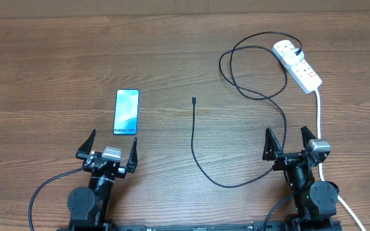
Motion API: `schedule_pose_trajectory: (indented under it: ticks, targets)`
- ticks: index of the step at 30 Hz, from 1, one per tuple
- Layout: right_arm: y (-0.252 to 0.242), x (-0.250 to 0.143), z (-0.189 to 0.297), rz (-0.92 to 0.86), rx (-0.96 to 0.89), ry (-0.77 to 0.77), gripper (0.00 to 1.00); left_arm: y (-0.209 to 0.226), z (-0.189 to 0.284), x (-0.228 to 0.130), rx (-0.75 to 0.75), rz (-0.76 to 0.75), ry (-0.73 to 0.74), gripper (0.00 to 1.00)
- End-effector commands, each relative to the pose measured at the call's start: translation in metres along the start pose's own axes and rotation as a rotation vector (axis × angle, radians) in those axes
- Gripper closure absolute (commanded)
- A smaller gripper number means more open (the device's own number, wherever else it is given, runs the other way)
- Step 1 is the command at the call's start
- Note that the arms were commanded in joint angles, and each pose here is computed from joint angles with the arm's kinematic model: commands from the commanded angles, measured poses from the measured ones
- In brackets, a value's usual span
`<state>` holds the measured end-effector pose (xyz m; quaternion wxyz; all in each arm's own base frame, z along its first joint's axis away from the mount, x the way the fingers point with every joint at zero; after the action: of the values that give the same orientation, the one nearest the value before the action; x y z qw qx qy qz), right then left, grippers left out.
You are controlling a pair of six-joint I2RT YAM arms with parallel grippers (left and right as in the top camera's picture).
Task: Plug charger to phone and switch on socket
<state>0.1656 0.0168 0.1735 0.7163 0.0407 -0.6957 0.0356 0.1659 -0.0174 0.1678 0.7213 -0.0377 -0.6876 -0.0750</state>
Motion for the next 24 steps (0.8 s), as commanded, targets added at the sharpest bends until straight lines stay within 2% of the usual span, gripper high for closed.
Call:
schedule_pose_trajectory:
  ticks: [1, 11, 20, 24]
  targets:
    - [0.001, -0.002, 0.0, 0.001, 0.009, -0.005, 0.0, 0.0, 0.0, -0.002, 0.001, -0.018, 0.002, 0.0]
    - [0.001, -0.002, 0.0, 0.001, 0.01, -0.005, 0.0, 0.002, 0.0, -0.004, 0.023, -0.016, 0.016, 0.0]
    - [0.001, -0.002, 0.0, 0.001, 0.01, -0.005, 0.0, 0.006, 0.002, 0.006, 0.055, 0.172, -0.014, 0.0]
    - [0.001, -0.002, 0.0, 0.001, 0.01, -0.005, 0.0, 0.006, 0.001, 0.021, 0.054, 0.196, -0.008, 0.0]
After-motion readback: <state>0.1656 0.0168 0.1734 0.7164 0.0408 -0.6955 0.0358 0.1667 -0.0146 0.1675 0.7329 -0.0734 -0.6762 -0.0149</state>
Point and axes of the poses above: each gripper's point midway between its finger pads, its own z axis back along the fingers, its own y axis along the line the jaws close on, x = y × z, the point moved 8 cm from there along z, back along the fingers, and after that the axes turned 11 degrees about z, right-handed, at the moved point
